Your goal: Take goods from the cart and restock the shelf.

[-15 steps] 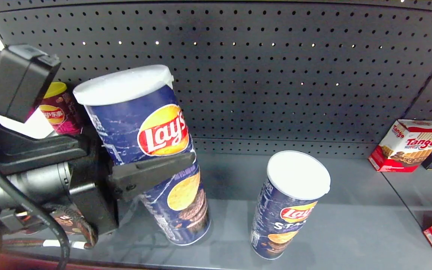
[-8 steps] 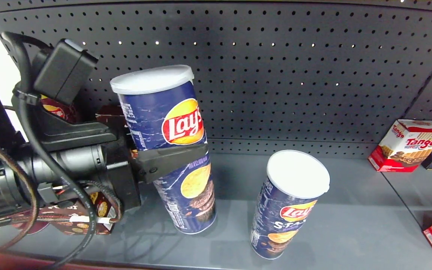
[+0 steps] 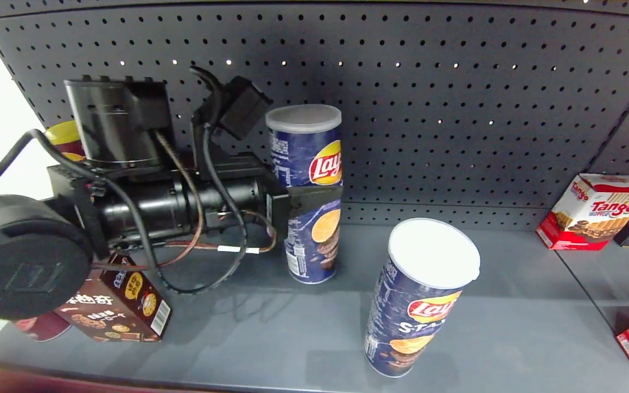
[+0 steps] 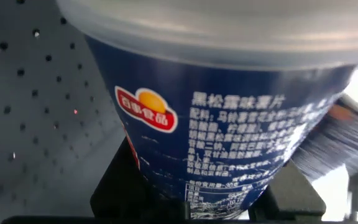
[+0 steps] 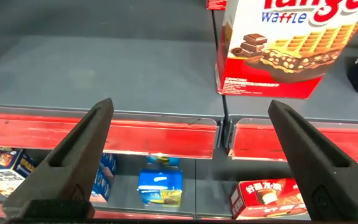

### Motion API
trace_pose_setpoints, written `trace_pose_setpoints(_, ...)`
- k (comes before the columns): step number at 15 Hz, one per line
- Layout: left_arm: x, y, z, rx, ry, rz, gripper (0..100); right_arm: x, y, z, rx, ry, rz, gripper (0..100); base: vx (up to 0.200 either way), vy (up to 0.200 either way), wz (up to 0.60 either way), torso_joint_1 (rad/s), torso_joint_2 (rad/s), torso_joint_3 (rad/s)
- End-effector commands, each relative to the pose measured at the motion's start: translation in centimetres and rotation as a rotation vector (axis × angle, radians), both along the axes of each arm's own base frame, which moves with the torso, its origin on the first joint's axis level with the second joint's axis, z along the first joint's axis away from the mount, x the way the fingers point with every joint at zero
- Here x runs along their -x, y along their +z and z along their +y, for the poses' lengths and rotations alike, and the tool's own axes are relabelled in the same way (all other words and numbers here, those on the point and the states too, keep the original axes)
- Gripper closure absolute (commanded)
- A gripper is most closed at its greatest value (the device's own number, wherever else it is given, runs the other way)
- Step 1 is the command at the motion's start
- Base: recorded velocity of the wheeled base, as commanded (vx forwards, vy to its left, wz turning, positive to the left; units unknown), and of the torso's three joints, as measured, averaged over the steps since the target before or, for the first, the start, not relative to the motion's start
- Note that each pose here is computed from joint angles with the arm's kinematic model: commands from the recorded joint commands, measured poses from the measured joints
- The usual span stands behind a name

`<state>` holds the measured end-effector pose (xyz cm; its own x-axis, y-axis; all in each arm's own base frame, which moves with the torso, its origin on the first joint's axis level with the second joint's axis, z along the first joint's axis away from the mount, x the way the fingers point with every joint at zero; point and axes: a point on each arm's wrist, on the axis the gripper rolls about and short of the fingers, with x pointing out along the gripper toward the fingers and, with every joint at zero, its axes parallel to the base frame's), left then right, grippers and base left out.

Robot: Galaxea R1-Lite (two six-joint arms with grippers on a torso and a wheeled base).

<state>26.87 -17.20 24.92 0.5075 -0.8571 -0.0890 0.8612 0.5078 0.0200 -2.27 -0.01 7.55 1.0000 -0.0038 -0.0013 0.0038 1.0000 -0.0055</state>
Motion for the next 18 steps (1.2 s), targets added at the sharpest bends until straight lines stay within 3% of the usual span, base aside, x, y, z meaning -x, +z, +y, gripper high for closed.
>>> trace_pose_setpoints(1,-4.5,-2.0,-2.6,-0.028,0.002,0.002,100,0.0,0.0,0.0,0.001,0.001,0.000,0,0.000,0.000,0.00,0.000,0.00,0.000)
trace_pose_setpoints(3,-6.2,-2.3,-3.7,-0.038,-0.002,-0.029,100,0.0,0.0,0.0,0.001,0.001,0.000,0,0.000,0.000,0.00,0.000,0.00,0.000)
trace_pose_setpoints(9,-8.6,-4.4,-6.4,-0.043,-0.027,-0.024,100,0.0,0.0,0.0,0.001,0.002,0.000,0,0.000,0.000,0.00,0.000,0.00,0.000)
trace_pose_setpoints(18,-8.6,-4.4,-7.2,-0.019,-0.041,-0.063,100,0.0,0.0,0.0,0.001,0.001,0.000,0,0.000,0.000,0.00,0.000,0.00,0.000)
